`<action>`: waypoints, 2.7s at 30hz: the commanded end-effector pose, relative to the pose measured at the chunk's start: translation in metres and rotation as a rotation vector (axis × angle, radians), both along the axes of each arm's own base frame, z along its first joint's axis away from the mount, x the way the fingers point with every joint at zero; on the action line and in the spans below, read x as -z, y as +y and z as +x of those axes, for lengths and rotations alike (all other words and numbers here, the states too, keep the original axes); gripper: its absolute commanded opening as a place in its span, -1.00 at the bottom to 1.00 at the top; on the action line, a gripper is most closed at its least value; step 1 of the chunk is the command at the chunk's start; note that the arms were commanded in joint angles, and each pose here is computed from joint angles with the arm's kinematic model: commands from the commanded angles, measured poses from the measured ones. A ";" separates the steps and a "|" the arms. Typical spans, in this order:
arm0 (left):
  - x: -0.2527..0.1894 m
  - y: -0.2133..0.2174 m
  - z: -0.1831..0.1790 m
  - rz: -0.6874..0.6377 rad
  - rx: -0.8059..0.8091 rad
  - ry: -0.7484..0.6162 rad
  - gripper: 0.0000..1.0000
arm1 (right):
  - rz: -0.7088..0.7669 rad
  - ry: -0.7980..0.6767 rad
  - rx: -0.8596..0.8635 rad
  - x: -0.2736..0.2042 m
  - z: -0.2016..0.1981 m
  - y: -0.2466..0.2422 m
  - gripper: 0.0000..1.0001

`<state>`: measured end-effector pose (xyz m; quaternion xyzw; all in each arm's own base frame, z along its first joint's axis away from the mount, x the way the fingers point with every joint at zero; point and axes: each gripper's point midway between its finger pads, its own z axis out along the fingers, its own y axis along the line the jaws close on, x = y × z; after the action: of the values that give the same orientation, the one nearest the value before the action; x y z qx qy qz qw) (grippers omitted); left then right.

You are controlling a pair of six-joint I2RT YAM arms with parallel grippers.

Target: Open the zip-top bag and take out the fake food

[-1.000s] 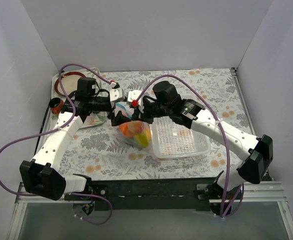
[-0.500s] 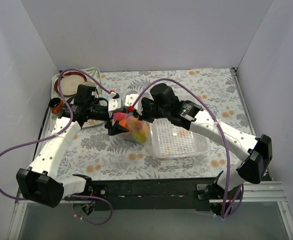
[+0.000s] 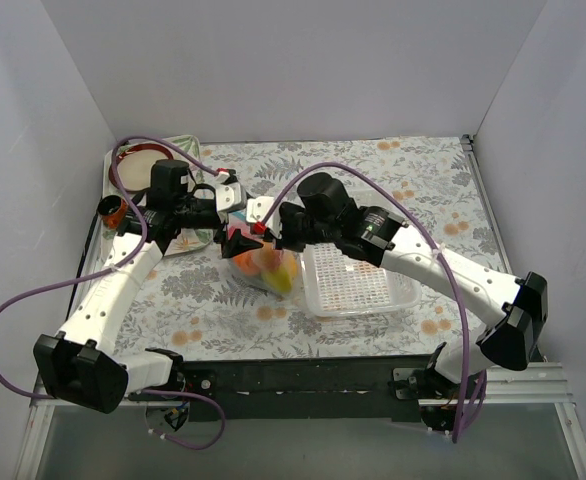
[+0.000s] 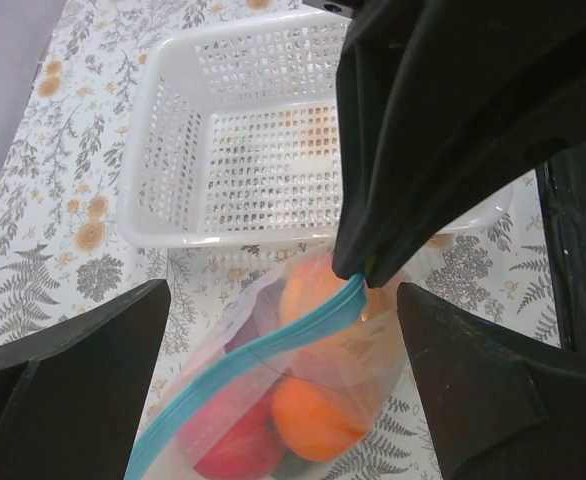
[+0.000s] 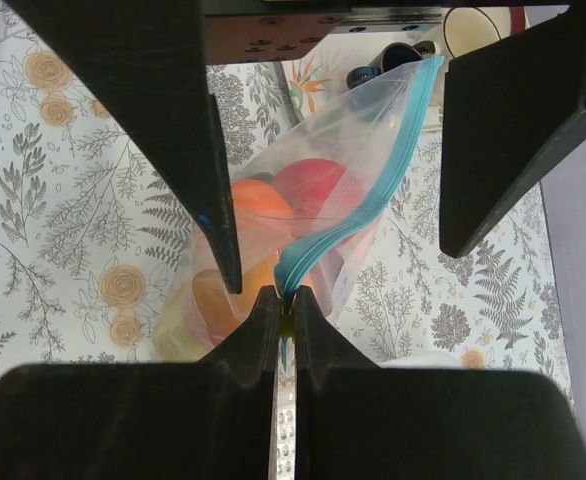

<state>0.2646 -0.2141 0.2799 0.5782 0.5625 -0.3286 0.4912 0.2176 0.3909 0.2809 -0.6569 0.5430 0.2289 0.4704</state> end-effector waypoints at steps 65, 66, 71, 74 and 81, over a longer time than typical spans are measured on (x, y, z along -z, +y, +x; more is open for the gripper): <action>0.015 0.014 -0.035 0.133 0.039 0.057 -1.00 | 0.506 0.297 -0.258 -0.038 -0.008 -0.042 0.68; 0.015 0.014 -0.036 0.132 0.041 0.058 -1.00 | 0.508 0.305 -0.256 -0.037 -0.007 -0.041 0.65; 0.018 0.014 -0.041 0.130 0.050 0.083 -0.98 | 0.531 0.308 -0.274 -0.044 -0.004 -0.036 0.53; 0.018 0.014 -0.045 0.128 0.061 0.080 -0.97 | 0.549 0.341 -0.274 -0.043 -0.001 -0.032 0.47; 0.013 0.014 -0.047 0.119 0.060 0.073 -0.96 | 0.565 0.405 -0.300 -0.035 0.002 -0.024 0.21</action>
<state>0.2306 -0.1964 0.2510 0.6057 0.6063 -0.3157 0.4072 0.2222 0.3628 0.2921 -0.5124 0.4752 0.5420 0.4668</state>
